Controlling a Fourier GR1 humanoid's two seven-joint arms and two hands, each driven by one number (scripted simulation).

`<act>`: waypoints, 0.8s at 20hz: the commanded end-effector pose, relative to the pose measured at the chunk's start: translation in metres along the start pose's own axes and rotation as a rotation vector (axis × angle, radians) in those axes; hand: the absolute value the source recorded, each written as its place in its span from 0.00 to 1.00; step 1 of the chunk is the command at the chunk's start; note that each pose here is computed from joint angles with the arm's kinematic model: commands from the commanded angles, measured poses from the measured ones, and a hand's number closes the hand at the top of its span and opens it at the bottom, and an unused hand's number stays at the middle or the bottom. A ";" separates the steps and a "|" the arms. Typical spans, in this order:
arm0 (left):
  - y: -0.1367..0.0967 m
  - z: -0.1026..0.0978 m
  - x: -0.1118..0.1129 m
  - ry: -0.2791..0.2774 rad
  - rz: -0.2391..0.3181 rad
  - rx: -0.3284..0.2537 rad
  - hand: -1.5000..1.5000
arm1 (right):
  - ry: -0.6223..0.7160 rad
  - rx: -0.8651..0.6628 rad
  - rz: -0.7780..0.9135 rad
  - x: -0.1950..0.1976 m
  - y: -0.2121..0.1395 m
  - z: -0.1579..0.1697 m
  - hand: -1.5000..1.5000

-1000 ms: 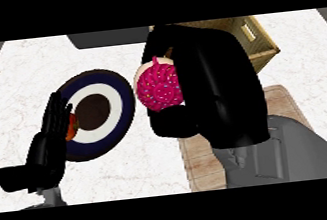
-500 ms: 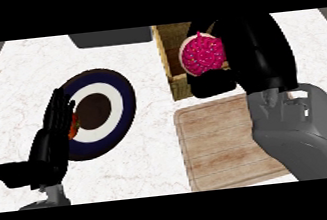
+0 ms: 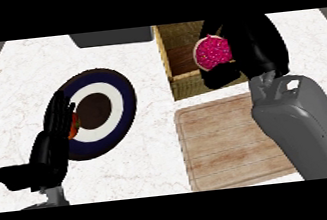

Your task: Pick the cupcake from the cutting board and place it in the basket

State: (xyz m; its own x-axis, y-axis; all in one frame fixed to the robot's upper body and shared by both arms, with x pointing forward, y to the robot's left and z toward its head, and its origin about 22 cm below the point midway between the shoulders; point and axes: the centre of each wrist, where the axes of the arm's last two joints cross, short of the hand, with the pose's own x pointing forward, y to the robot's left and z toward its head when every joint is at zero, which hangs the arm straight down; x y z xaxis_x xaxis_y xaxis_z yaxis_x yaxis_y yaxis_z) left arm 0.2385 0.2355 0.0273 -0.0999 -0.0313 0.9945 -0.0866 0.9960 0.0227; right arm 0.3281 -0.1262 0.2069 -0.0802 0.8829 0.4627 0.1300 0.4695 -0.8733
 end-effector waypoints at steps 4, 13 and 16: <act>-0.007 -0.009 0.005 -0.010 0.000 0.011 0.50 | 0.013 0.015 -0.056 -0.046 0.019 -0.010 1.00; 0.003 -0.017 0.004 -0.002 0.006 0.002 0.50 | 0.110 -0.028 -0.072 -0.077 0.011 -0.029 1.00; -0.003 -0.017 0.011 -0.010 0.001 0.008 0.50 | 0.127 -0.009 -0.097 -0.063 0.032 -0.038 1.00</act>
State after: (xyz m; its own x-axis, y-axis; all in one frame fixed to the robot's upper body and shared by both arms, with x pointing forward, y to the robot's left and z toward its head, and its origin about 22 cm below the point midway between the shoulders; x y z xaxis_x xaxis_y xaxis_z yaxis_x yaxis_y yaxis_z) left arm 0.2454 0.2359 0.0341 -0.1065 -0.0285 0.9939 -0.0905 0.9957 0.0188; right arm 0.3617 -0.1673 0.1611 0.0046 0.8399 0.5428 0.1401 0.5369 -0.8319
